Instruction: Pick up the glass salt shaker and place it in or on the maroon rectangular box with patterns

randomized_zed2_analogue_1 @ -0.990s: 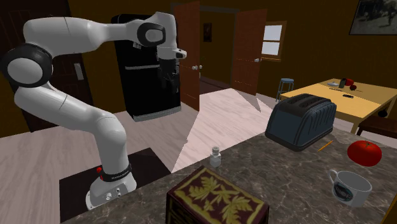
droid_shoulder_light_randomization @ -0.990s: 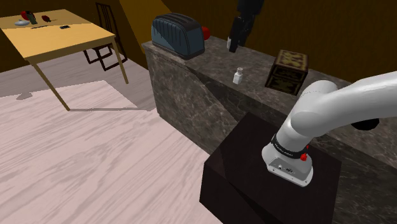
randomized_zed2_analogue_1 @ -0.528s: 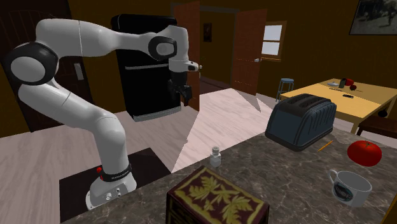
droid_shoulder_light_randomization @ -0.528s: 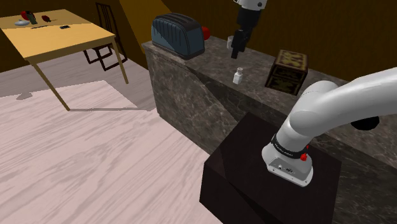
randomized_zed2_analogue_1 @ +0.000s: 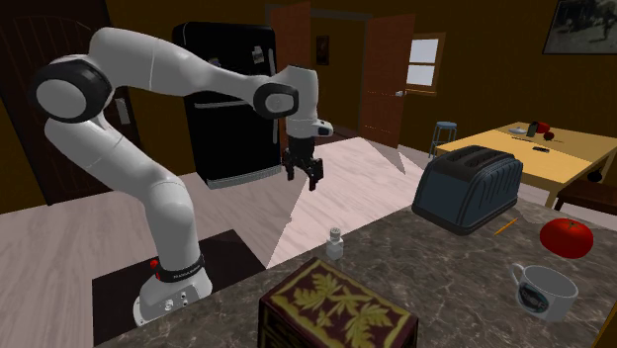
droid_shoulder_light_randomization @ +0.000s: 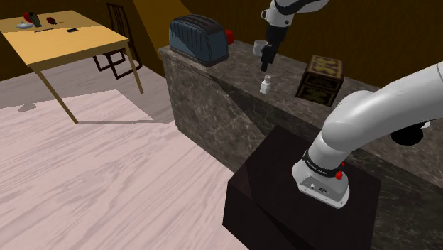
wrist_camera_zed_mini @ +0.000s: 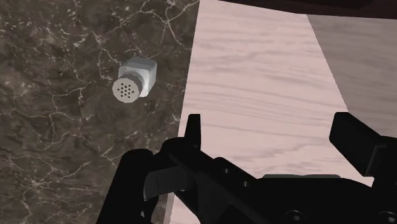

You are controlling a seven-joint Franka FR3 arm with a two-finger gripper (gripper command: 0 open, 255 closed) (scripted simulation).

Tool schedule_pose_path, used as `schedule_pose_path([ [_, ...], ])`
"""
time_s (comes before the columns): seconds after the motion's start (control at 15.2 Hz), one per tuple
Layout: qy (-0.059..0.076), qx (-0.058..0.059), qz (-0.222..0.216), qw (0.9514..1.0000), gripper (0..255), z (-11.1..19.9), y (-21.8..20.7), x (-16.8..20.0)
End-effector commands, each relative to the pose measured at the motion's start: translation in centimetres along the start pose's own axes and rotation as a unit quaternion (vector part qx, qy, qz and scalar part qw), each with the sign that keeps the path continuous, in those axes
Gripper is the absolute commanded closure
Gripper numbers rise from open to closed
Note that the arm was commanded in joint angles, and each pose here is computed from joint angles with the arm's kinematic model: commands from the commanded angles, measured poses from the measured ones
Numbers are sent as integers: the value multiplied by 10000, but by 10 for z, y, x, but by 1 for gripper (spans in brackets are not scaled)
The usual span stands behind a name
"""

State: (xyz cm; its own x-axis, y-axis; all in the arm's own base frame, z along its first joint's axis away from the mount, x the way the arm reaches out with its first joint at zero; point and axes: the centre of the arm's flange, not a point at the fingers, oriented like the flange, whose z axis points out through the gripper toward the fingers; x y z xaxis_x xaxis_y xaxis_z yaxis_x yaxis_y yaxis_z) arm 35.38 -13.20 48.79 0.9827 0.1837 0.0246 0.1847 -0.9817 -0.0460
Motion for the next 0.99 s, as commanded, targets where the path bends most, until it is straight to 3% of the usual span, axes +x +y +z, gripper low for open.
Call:
schedule_pose_path([
  [0.0, -19, -48, -45, 10000, 0, 12, 21, 4],
  [0.66, -133, -239, -228, 9994, 0, 76, 126, 22],
  [0.92, -133, -239, -228, 9994, 0, 97, 127, 22],
])
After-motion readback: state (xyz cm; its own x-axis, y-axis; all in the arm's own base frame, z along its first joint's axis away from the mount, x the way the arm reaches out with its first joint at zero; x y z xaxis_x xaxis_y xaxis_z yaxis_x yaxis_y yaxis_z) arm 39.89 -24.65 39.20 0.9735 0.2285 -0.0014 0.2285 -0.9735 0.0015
